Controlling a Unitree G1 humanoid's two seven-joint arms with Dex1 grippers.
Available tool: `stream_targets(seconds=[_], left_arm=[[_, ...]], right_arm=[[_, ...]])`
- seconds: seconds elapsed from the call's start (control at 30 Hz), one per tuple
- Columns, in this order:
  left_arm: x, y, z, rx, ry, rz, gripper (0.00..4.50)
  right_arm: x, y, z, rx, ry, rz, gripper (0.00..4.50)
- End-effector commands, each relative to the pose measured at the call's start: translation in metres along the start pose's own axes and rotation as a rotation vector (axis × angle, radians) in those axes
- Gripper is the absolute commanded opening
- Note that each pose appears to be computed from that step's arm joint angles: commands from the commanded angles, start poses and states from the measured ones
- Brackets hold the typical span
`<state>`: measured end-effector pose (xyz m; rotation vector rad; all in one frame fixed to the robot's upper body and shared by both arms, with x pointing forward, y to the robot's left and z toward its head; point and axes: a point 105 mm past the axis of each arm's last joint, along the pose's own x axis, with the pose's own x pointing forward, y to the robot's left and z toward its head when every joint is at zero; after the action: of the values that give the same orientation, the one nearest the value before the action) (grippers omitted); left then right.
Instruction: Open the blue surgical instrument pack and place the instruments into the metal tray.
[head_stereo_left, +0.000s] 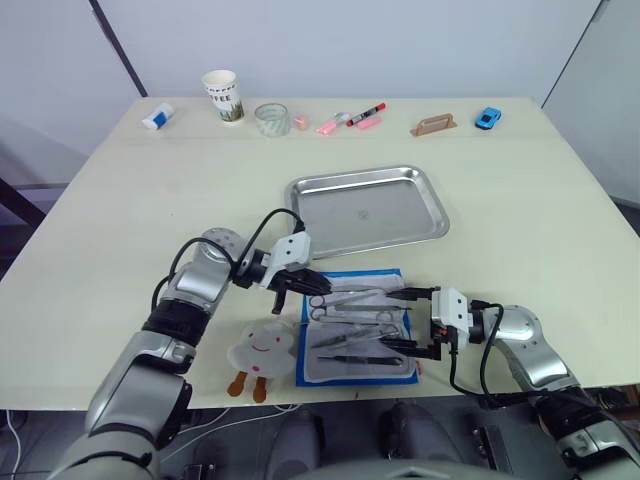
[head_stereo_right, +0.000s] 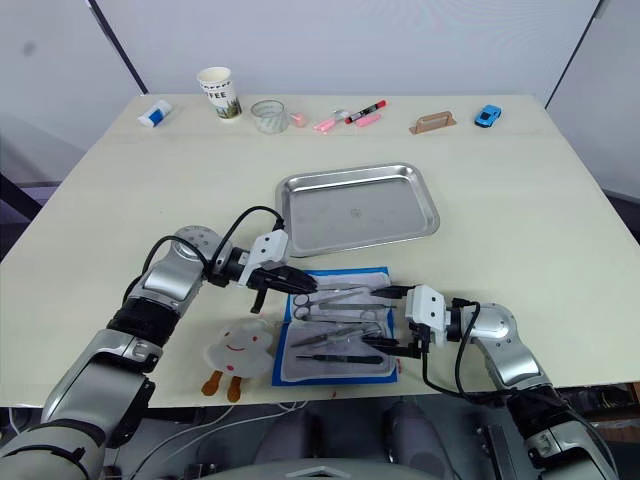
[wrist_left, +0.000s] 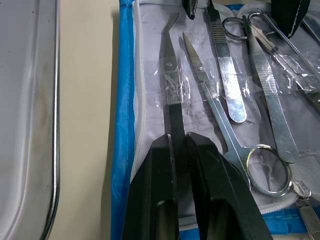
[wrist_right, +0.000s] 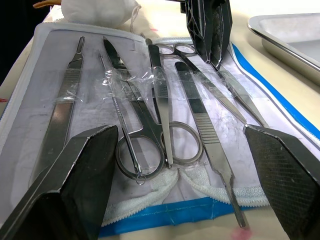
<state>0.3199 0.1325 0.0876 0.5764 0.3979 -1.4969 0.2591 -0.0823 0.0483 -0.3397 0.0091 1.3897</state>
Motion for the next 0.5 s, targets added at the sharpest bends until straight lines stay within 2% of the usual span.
stream_targets(seconds=[0.03,0.5], left_arm=[[-0.005,0.0,0.01,0.056,0.011,-0.003,0.04],[-0.015,-0.003,0.012,0.062,0.07,-0.014,0.04]], right_arm=[[-0.005,0.012,-0.037,0.102,0.133,0.0,4.39],[-0.004,0.013,-0.042,0.136,0.17,0.007,4.39]])
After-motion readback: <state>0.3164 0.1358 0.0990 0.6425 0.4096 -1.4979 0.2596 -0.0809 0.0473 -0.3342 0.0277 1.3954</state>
